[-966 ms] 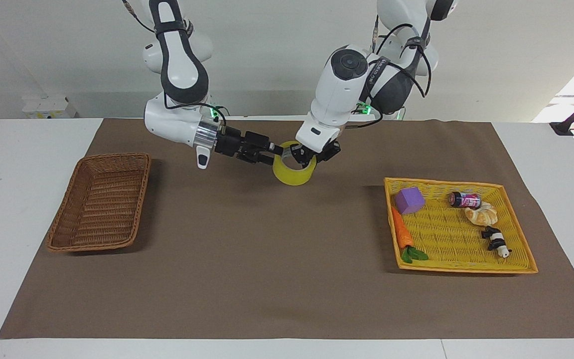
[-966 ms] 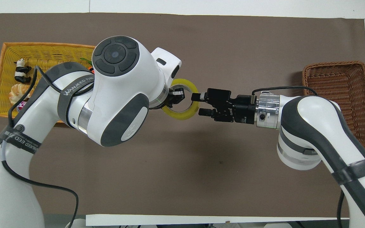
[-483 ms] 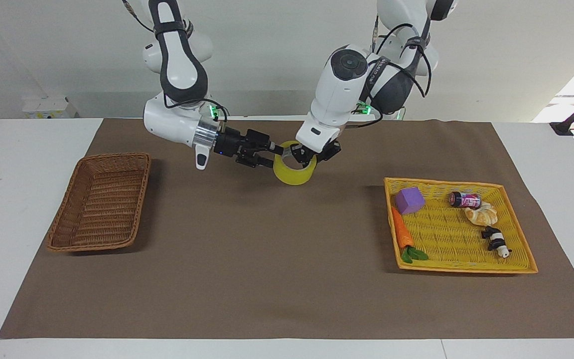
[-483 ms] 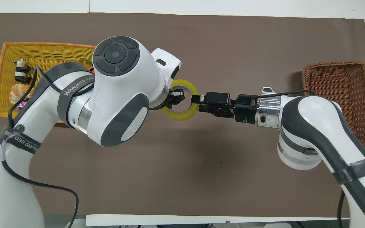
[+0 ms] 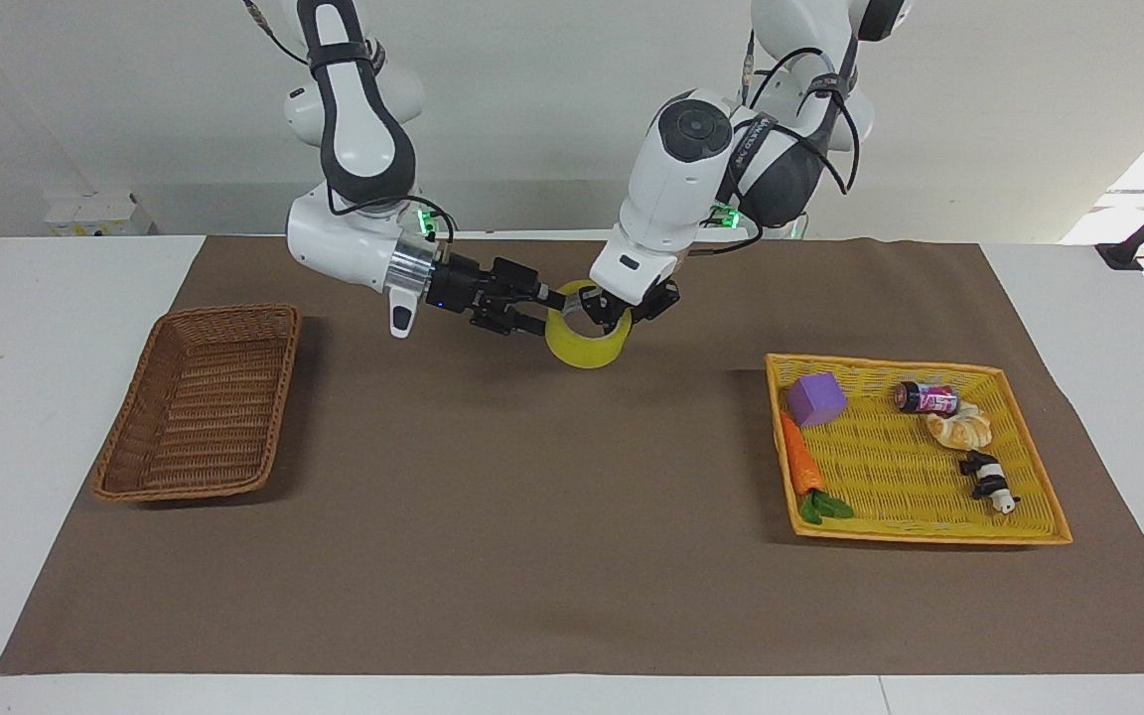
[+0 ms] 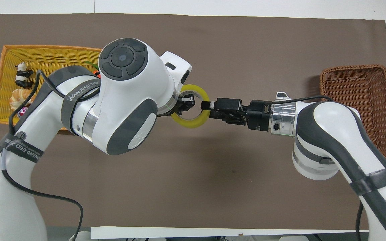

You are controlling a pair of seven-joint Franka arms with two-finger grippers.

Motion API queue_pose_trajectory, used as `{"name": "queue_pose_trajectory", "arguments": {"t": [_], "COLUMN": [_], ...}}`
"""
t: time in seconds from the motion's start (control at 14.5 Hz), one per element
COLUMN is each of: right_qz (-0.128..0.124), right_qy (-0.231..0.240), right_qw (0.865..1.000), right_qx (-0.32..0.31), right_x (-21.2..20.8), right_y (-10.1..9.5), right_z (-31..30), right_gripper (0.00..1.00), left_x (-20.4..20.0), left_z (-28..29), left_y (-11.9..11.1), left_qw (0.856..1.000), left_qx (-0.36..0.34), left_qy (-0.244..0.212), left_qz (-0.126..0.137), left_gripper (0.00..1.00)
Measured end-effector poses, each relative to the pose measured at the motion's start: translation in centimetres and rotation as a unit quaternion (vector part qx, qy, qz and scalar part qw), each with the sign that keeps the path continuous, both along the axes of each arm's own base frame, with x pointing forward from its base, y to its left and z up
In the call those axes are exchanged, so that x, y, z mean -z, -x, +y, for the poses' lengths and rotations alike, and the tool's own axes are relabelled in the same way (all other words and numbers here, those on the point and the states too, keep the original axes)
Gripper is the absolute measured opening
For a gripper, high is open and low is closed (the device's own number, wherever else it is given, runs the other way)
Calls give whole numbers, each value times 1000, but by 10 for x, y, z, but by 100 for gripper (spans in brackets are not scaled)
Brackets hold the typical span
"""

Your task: Move tape to another basket

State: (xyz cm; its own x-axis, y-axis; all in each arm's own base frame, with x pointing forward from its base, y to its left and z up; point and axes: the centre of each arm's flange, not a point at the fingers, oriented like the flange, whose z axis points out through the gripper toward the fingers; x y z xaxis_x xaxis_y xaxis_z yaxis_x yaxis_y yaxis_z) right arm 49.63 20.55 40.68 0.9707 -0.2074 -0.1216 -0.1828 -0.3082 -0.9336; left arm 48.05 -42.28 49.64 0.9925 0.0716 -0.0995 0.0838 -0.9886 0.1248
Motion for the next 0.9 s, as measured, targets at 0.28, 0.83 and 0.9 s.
{"name": "queue_pose_trajectory", "arguments": {"t": [0.28, 0.83, 0.9], "right_qz": [1, 3, 3], "right_qy": [-3, -4, -4], "right_qw": [1000, 1000, 1000], "right_qx": [1, 0, 0], "right_x": [0, 1, 1], "right_y": [1, 2, 2], "right_z": [2, 3, 3], "right_gripper": [63, 54, 54], "left_x": [1, 0, 0], "left_z": [1, 3, 3], "left_y": [1, 2, 2], "left_qw": [1000, 1000, 1000], "left_qx": [1, 1, 1], "left_qy": [-4, -6, -6], "left_qz": [5, 7, 7], "left_gripper": [21, 21, 21]}}
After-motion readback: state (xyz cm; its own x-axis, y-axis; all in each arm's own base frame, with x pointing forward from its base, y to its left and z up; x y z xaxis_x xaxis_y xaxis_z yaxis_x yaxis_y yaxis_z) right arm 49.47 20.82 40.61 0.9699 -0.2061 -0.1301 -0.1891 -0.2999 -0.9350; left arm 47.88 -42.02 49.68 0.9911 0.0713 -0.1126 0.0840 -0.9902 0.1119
